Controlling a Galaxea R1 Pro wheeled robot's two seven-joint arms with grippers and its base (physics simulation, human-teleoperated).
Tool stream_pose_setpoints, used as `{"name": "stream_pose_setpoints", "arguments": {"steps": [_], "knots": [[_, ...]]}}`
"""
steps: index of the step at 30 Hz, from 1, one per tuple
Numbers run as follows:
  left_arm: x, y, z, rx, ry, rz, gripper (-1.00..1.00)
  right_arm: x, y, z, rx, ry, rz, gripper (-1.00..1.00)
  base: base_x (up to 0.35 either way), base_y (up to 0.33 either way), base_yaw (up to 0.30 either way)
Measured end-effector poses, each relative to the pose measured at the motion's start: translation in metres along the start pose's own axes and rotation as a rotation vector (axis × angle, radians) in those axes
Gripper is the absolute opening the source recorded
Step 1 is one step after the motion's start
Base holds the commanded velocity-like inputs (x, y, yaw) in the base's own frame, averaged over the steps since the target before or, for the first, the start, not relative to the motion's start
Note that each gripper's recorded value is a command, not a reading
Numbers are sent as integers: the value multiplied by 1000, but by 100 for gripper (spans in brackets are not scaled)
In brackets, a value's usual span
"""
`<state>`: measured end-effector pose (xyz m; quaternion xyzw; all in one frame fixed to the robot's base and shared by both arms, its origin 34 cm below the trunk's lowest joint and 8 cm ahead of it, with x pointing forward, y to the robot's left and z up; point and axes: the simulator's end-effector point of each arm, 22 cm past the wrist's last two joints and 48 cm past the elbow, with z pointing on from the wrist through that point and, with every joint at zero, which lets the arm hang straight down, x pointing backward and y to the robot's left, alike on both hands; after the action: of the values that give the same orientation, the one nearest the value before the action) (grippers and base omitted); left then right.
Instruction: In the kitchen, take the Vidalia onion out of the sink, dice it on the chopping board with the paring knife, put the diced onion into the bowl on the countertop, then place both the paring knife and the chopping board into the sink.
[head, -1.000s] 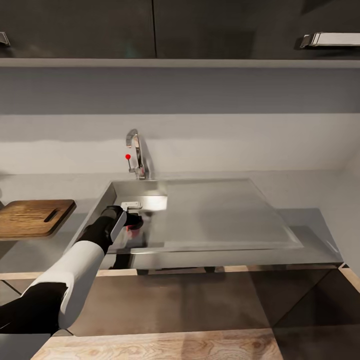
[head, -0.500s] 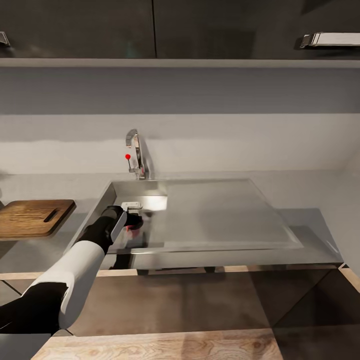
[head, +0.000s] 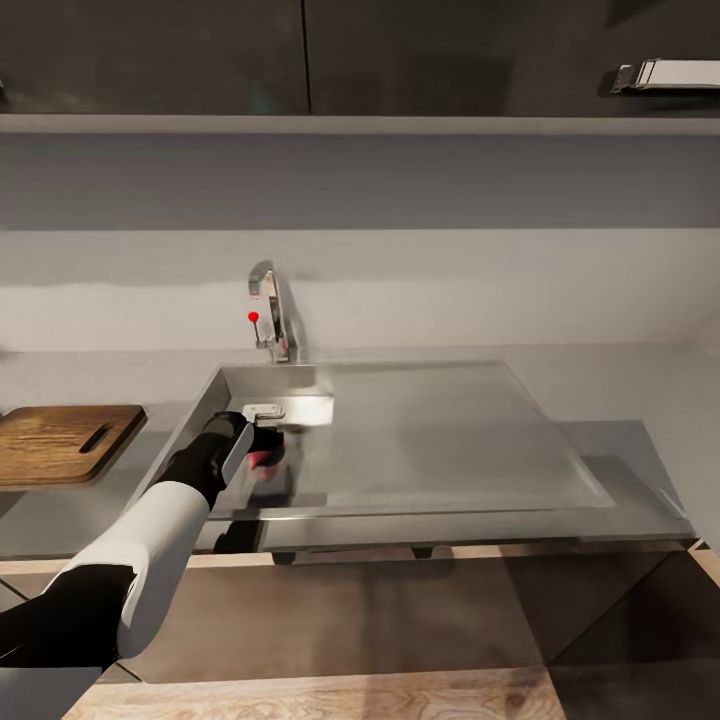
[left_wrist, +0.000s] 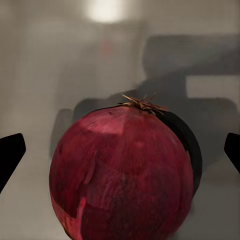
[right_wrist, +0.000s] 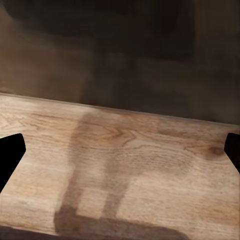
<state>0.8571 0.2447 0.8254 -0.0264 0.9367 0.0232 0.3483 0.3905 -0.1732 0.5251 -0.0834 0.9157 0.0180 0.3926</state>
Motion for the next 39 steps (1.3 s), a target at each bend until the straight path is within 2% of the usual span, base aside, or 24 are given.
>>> {"name": "stream_pose_setpoints", "arguments": {"steps": [8,9,31,39], "knots": [[1,1,1,-1,3,0,100,0,0,0,0,0,0,100,0,0,0],[2,1,1,-1,4,0,-100,0,0,0,0,0,0,100,0,0,0],[0,1,0,-3,-1,0,-100,0,0,0,0,0,0,100,0,0,0],[-52,2,-26,2,-124,-12,-100,0,1,0,-4,-1,0,100,0,0,0]]}}
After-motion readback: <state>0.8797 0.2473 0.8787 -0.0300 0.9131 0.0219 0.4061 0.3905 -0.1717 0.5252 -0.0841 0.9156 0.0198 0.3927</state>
